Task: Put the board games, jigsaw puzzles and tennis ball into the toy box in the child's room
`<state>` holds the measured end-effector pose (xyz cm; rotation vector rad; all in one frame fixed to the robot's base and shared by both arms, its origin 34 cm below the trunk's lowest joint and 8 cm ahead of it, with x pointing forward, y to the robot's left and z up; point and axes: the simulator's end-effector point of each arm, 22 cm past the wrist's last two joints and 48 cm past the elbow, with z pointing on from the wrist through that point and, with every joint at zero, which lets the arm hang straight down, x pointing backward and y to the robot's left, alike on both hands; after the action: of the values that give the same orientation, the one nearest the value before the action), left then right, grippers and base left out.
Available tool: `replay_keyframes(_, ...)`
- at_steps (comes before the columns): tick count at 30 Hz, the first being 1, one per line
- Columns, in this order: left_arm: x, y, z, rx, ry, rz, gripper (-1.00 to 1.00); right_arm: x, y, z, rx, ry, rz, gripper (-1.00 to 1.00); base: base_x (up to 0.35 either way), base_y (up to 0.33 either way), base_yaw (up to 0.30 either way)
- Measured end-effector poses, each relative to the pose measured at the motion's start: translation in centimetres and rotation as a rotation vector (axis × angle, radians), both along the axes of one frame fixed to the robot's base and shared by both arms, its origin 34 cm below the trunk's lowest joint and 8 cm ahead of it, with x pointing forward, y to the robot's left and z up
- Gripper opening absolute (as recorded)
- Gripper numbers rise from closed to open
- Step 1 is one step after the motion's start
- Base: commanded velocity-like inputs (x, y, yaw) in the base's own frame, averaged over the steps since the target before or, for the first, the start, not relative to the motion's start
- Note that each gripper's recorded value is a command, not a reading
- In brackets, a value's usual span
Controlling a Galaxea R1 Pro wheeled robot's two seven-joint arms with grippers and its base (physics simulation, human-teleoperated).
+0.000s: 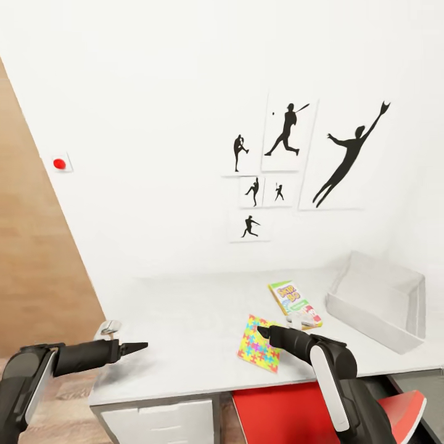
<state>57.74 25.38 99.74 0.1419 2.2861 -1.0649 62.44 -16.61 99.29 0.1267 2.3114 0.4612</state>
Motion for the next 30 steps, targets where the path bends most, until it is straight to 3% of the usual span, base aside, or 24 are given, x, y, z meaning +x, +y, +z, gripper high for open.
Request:
replay_keyframes(14, 0.01, 0.01, -0.21, 0.0, 0.004, 0.0, 1.0, 0.01, -0.01, -0.24, -0.001, 0.005, 0.0, 1.0, 0.041, 0.021, -0.238)
replay_keyframes(30, 0.01, 0.01, -0.28, 0.0, 0.006, 0.0, 1.0, 0.01, 0.02, -0.34, -0.002, 0.006, 0.001, 1.0, 0.07, 0.053, -0.032)
